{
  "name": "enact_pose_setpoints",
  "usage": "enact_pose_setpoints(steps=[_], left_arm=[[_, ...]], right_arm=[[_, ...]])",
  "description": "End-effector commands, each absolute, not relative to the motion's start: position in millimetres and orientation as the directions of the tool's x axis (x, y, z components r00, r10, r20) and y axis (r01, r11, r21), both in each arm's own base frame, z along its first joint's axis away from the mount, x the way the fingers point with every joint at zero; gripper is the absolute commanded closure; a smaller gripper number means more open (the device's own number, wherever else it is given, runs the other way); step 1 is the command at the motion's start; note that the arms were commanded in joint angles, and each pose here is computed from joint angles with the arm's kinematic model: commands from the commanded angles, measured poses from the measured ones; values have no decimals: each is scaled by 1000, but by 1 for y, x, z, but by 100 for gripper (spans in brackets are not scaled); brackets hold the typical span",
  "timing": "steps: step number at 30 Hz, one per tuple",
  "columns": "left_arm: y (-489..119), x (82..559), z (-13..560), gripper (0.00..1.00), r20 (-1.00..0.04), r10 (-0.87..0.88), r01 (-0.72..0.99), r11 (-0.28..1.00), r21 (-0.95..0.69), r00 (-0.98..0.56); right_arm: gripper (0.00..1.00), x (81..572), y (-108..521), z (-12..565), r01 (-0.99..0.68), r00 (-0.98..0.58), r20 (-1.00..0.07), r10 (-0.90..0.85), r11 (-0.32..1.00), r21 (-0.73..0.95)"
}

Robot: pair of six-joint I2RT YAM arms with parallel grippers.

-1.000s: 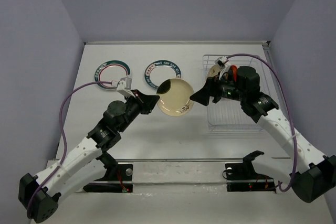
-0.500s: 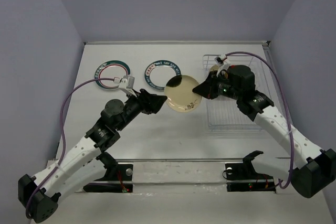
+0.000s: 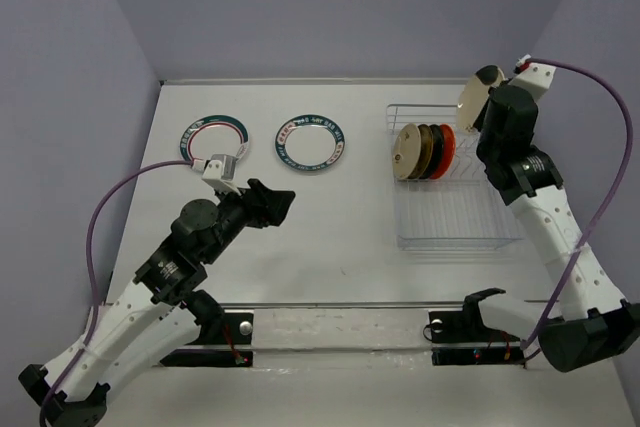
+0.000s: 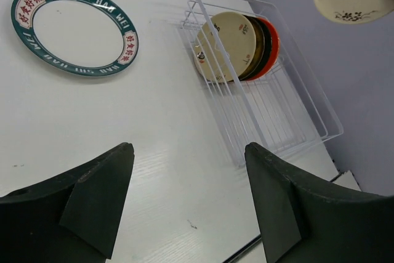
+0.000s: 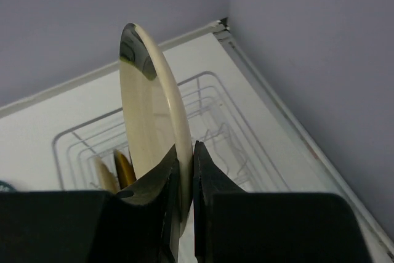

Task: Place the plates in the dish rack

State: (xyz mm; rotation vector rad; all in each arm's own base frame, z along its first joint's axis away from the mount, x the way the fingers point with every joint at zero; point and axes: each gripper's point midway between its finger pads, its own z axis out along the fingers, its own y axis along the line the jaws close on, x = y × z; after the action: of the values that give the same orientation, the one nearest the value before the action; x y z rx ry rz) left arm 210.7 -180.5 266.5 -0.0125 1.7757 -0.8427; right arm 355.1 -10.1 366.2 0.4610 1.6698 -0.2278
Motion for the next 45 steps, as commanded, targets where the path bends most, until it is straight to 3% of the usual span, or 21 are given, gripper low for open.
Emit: enact_pose_setpoints(steps=[1,9,27,30,34,37,39,45], left_arm=[[-176,204,274,16,-834,-420,417,728,-545,-356],[-184,198,277,17,-830,-419,460,693,-555,-370],[-190,206,267,17,-817,-425,434,698,-570,-390],[-187,215,255,17,-798,-448,368,719,-590,-403],[-181,234,226,17,-778,-473,237,769,-594,-414],[-182,253,213,17,-777,-484,160,799,-580,-402],[-187,268,206,17,-783,-478,126,817,-563,-397],[-195,319,178,18,-803,-438,9,876,-482,-404]], right_arm=[[93,358,-49,344,607,-175,-984,44,792,-73],[93,386,-52,275,582,-387,-922,-32,766,-271],[93,413,-20,188,405,-516,-857,-16,877,-260],[79,413,-21,171,416,-539,-842,0,870,-266],[45,412,-20,170,439,-523,-851,37,868,-232],[31,408,-23,182,466,-495,-866,72,863,-194],[26,402,-27,195,485,-470,-878,95,858,-167],[25,378,-28,237,488,-364,-922,134,870,-66]])
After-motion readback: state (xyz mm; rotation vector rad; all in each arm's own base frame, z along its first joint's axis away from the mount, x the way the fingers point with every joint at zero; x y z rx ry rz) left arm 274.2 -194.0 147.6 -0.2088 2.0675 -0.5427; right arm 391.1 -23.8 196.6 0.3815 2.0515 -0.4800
